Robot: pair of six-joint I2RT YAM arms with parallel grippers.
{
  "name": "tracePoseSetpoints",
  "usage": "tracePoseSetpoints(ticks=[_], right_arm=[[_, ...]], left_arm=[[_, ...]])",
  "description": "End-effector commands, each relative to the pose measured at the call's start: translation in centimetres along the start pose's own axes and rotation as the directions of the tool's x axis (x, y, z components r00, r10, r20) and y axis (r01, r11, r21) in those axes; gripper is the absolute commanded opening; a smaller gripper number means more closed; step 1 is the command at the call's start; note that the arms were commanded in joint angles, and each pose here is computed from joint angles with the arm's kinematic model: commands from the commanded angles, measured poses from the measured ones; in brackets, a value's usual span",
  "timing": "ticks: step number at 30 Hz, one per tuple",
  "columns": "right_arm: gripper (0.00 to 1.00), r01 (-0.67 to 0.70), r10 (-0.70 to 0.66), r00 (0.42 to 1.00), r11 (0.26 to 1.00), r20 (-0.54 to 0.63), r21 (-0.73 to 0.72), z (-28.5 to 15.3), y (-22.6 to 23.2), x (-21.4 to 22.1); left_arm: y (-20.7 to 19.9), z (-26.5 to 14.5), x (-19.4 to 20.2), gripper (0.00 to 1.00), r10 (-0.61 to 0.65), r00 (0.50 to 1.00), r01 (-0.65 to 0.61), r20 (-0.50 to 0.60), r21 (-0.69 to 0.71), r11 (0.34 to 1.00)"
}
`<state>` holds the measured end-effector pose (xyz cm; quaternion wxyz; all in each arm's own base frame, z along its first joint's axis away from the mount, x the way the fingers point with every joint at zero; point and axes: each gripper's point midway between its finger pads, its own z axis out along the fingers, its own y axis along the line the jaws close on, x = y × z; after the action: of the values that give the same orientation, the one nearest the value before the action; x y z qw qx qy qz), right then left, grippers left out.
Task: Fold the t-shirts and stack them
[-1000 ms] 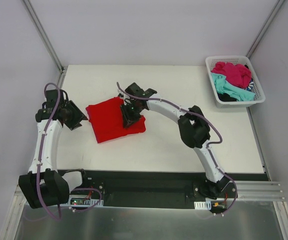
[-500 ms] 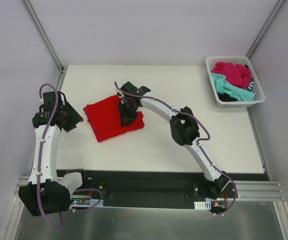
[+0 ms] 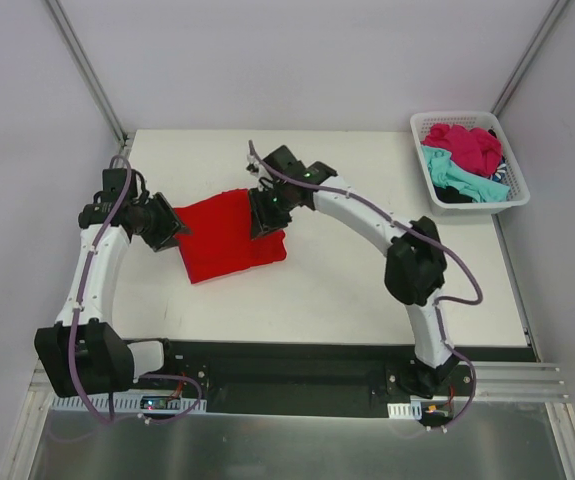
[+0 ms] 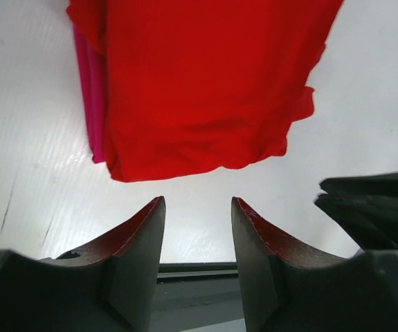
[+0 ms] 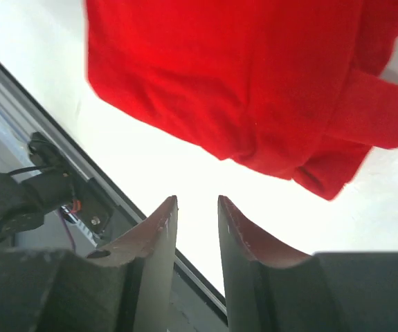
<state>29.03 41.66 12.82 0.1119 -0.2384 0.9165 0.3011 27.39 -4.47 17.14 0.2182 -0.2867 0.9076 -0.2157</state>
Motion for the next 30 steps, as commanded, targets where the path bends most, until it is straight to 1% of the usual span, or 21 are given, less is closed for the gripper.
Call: tracePoseSetpoints(ticks=[1,3,4,5,7,8,9,10,11,12,14,15,16,17,18,21,22,25,30], right_arm=[[0.33,0.039,-0.042,0.993,0.999,0.114,0.028,-6.4,0.0,-1.8],[0.33,0.042,-0.048,0.992,0.998,0.119,0.052,-7.6,-0.2,-1.4],[0.33,0.035,-0.044,0.992,0.997,0.122,0.074,-7.9,-0.6,-1.3],[0.32,0.04,-0.051,0.989,0.996,0.142,0.081,-9.2,-0.4,-1.2],[0.32,0.031,-0.049,0.987,0.993,0.153,0.116,-10.1,-1.0,-0.6],[0.32,0.037,-0.059,0.98,0.993,0.191,0.113,-11.9,-0.4,-0.6],[0.33,0.035,-0.059,0.978,0.992,0.202,0.121,-12.6,-0.5,-0.4],[0.33,0.034,-0.06,0.976,0.992,0.209,0.124,-13.1,-0.5,-0.1],[0.33,0.024,-0.049,0.979,0.991,0.198,0.131,-13.5,-1.1,0.6],[0.33,0.033,-0.06,0.974,0.991,0.22,0.126,-14.8,-0.8,1.0],[0.33,0.016,-0.045,0.978,0.99,0.203,0.141,-15.2,-1.5,2.5],[0.33,0.022,-0.055,0.97,0.99,0.237,0.14,-16.8,-1.1,2.8],[0.32,0.019,-0.053,0.968,0.99,0.245,0.139,-17.3,-1.1,3.2],[0.33,0.01,-0.045,0.97,0.99,0.24,0.144,-17.5,-1.4,4.2],[0.33,0.014,-0.05,0.96,0.991,0.276,0.13,-19.0,-0.8,4.5],[0.33,0.003,-0.047,0.946,0.991,0.321,0.136,-21.0,-0.8,5.6],[0.34,0.003,-0.049,0.946,0.99,0.32,0.144,-21.3,-1.0,5.9],[0.34,-0.019,-0.043,0.946,0.982,0.321,0.187,-22.1,-2.2,6.5],[0.34,-0.039,-0.032,0.948,0.976,0.318,0.215,-22.3,-3.3,6.7]], left_arm=[[-4.2,-1.0,-1.7,0.43,0.061,0.998,-0.064,0.03,0.133,0.989],[-5.1,-0.3,-1.6,0.43,0.06,0.998,-0.059,0.004,0.169,0.984],[-6.4,0.0,-1.4,0.43,0.072,0.997,-0.069,-0.006,0.222,0.973],[-7.1,0.5,-1.1,0.43,0.082,0.996,-0.073,-0.025,0.254,0.964],[-8.0,2.3,-0.1,0.43,0.081,0.992,-0.049,-0.098,0.297,0.954],[-8.7,3.6,0.5,0.42,0.1,0.984,-0.048,-0.145,0.326,0.944],[-8.9,4.2,0.4,0.42,0.095,0.983,-0.038,-0.157,0.331,0.943],[-9.5,5.0,1.2,0.41,0.116,0.976,-0.049,-0.185,0.335,0.941],[-9.2,6.3,1.2,0.41,0.111,0.975,-0.049,-0.191,0.302,0.952],[-9.0,6.7,0.8,0.41,0.113,0.978,-0.059,-0.178,0.282,0.958],[-7.8,8.3,-0.2,0.41,0.1,0.984,-0.07,-0.146,0.203,0.977],[-7.4,8.9,-0.3,0.41,0.108,0.983,-0.079,-0.151,0.185,0.979],[-7.2,9.4,-0.5,0.4,0.109,0.982,-0.083,-0.154,0.167,0.982],[-6.2,10.7,-0.9,0.4,0.096,0.983,-0.08,-0.158,0.107,0.991],[-5.7,11.3,-1.2,0.4,0.104,0.983,-0.093,-0.153,0.074,0.993],[-3.9,13.2,-1.3,0.38,0.085,0.979,-0.09,-0.187,-0.019,0.996],[-3.3,13.9,-1.0,0.38,0.071,0.975,-0.082,-0.212,-0.043,0.996],[-2.5,14.4,-0.1,0.39,0.022,0.965,-0.046,-0.261,-0.088,0.995],[-1.4,14.6,1.1,0.39,-0.004,0.954,-0.041,-0.3,-0.143,0.989]])
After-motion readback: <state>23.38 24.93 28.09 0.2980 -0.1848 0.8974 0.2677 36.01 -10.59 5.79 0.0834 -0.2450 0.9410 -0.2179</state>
